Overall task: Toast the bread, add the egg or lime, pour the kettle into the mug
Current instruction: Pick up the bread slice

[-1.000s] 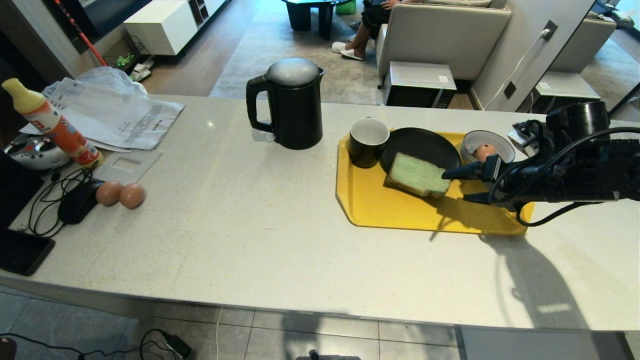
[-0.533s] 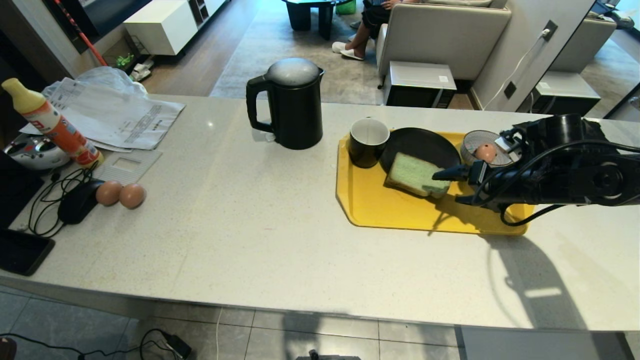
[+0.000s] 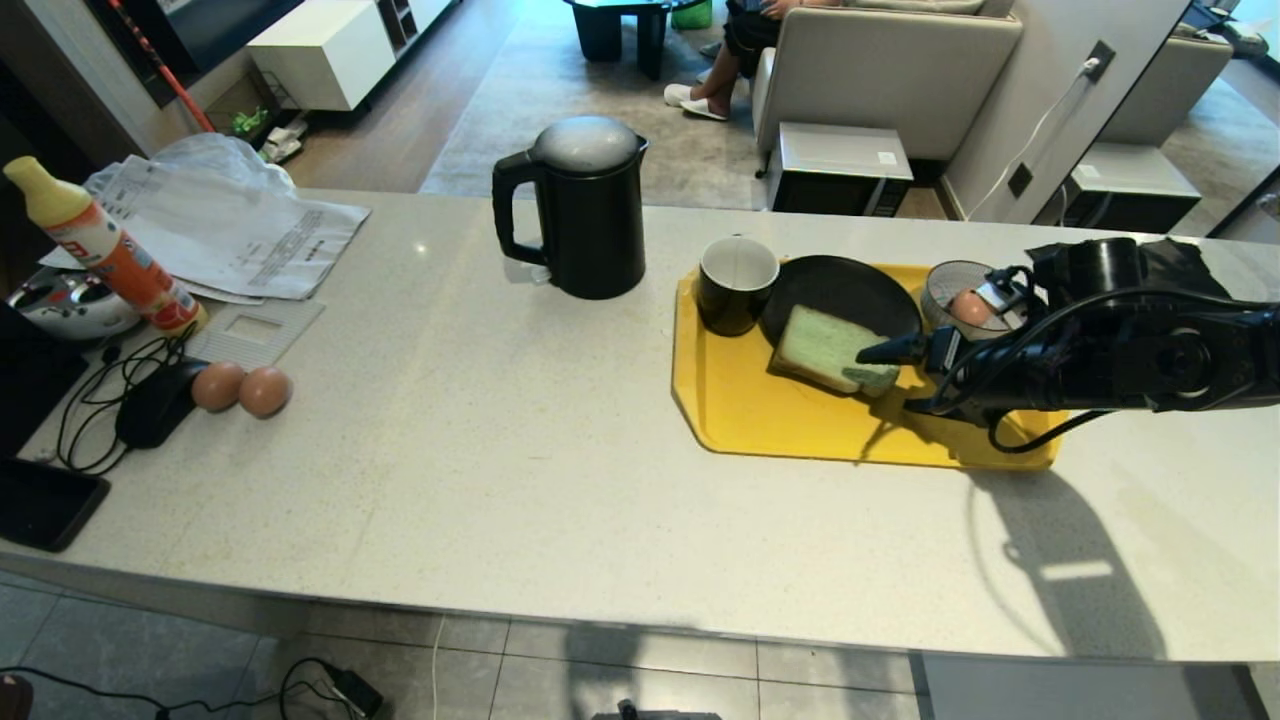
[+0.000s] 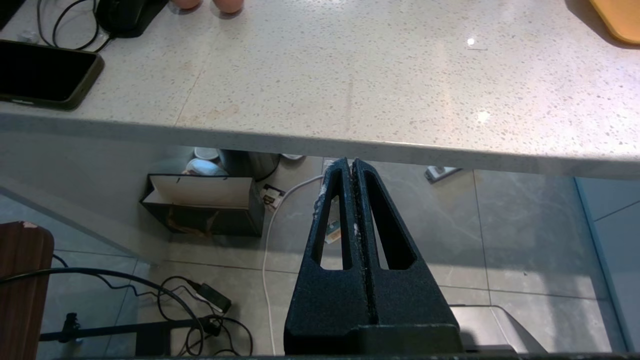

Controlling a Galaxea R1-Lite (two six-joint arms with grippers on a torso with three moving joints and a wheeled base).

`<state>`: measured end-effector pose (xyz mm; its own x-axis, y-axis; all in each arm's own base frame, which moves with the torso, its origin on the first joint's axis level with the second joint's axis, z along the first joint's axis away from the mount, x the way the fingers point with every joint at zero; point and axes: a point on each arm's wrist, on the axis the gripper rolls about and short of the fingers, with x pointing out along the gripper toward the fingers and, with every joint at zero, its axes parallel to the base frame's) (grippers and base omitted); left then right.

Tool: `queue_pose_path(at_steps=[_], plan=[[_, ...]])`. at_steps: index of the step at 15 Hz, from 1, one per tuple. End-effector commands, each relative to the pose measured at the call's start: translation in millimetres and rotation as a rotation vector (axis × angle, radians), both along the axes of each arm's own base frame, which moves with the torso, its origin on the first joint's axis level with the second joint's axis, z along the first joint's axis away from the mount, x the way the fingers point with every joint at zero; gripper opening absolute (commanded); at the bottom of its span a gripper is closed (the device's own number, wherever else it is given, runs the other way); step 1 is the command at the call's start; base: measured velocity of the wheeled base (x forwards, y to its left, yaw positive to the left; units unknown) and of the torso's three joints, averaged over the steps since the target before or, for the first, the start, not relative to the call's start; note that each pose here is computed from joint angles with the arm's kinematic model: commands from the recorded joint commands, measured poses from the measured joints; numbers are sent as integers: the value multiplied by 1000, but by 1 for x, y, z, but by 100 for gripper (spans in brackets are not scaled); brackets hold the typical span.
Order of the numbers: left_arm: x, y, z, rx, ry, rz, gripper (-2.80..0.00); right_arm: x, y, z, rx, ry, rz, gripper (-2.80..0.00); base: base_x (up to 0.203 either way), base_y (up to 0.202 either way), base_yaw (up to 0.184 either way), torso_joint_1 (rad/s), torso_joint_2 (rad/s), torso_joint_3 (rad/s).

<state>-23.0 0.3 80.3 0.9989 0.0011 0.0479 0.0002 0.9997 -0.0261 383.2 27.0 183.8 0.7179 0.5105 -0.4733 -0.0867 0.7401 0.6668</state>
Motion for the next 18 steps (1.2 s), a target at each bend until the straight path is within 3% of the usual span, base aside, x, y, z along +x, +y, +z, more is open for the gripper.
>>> queue_pose_path(at_steps=[1, 18], plan=[[1, 0, -5, 0, 16, 8, -280, 6, 1, -2, 11, 5, 0, 0, 0, 0, 0, 0, 0, 0], [1, 0, -5, 0, 16, 7, -280, 26, 9, 0, 95, 25, -24, 0, 0, 0, 0, 0, 0, 0]])
